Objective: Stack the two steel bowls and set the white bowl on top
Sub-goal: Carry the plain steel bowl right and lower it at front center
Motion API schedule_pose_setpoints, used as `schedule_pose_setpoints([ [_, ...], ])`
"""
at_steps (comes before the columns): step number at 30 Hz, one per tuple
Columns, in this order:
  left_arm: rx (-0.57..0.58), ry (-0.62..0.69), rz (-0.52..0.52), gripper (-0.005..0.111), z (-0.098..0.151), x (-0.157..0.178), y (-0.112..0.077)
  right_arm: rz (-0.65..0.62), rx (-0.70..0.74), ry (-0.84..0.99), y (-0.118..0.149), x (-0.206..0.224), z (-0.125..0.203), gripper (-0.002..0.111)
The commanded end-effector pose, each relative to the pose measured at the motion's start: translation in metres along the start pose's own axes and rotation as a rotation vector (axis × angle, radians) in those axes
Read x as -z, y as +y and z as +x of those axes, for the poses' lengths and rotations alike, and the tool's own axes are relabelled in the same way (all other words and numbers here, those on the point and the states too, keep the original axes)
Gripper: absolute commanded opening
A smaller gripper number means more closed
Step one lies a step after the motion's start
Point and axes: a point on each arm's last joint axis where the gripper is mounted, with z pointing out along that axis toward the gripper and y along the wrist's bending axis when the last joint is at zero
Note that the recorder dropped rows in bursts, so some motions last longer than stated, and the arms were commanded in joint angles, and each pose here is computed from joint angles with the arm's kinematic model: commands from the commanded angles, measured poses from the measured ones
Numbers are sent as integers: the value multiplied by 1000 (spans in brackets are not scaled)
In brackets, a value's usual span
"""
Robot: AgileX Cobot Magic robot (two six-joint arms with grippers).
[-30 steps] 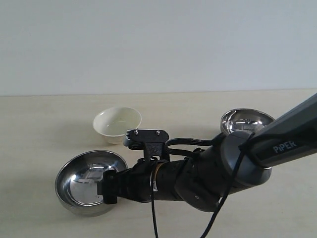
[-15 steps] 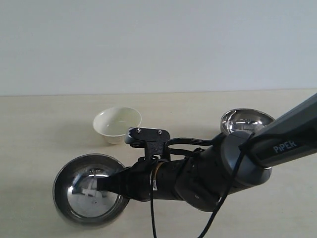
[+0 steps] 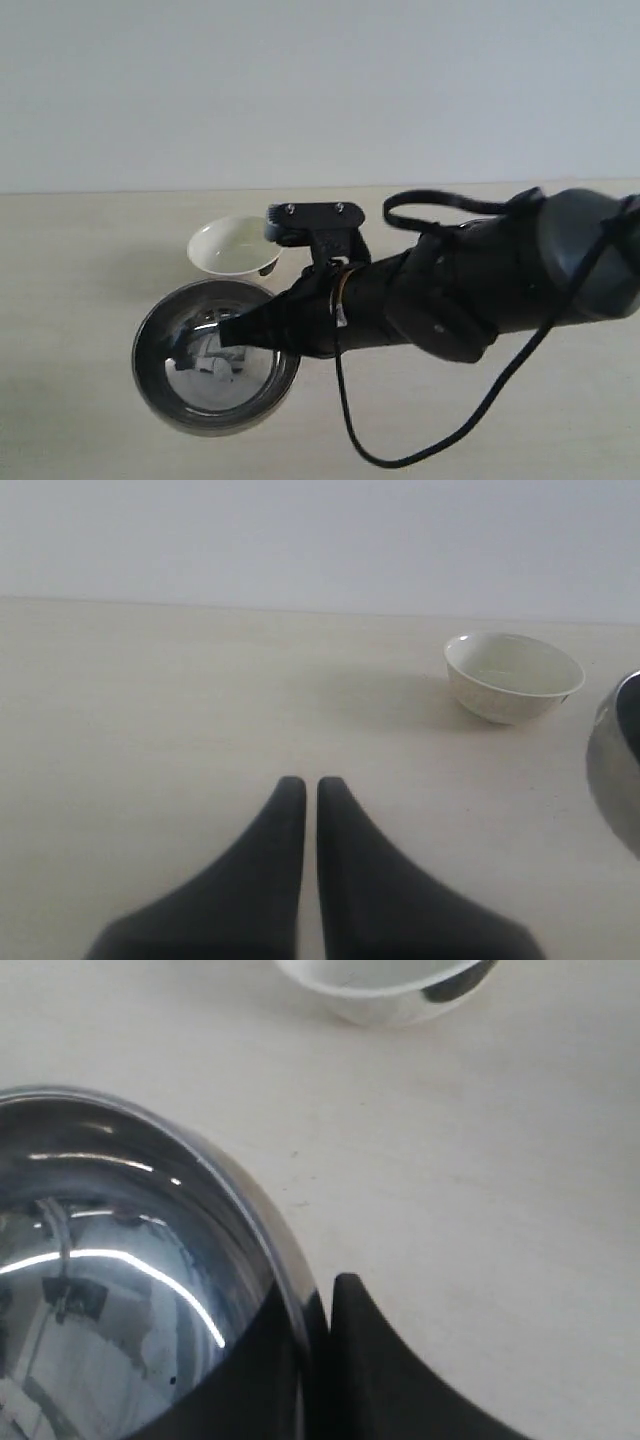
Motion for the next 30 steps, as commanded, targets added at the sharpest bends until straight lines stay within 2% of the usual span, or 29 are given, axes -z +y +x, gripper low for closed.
schedule_pose_setpoints([
  [1, 4, -7, 5, 4, 0, 0, 0, 109, 6, -2, -24, 37, -24, 0],
  [6, 4, -7, 5, 4, 0, 0, 0, 272, -50, 83, -66, 59, -30, 0],
  [11, 4, -7, 5, 4, 0, 0, 0, 298, -73, 108, -84, 58, -14, 0],
  [17, 4, -7, 5, 4, 0, 0, 0, 251, -78, 57, -89, 53, 1, 0],
  [26, 4, -7, 5, 4, 0, 0, 0, 279, -109, 159, -98, 38, 28, 0],
  [30, 4, -7, 5, 4, 0, 0, 0, 257, -134, 133, -97, 32, 29, 0],
])
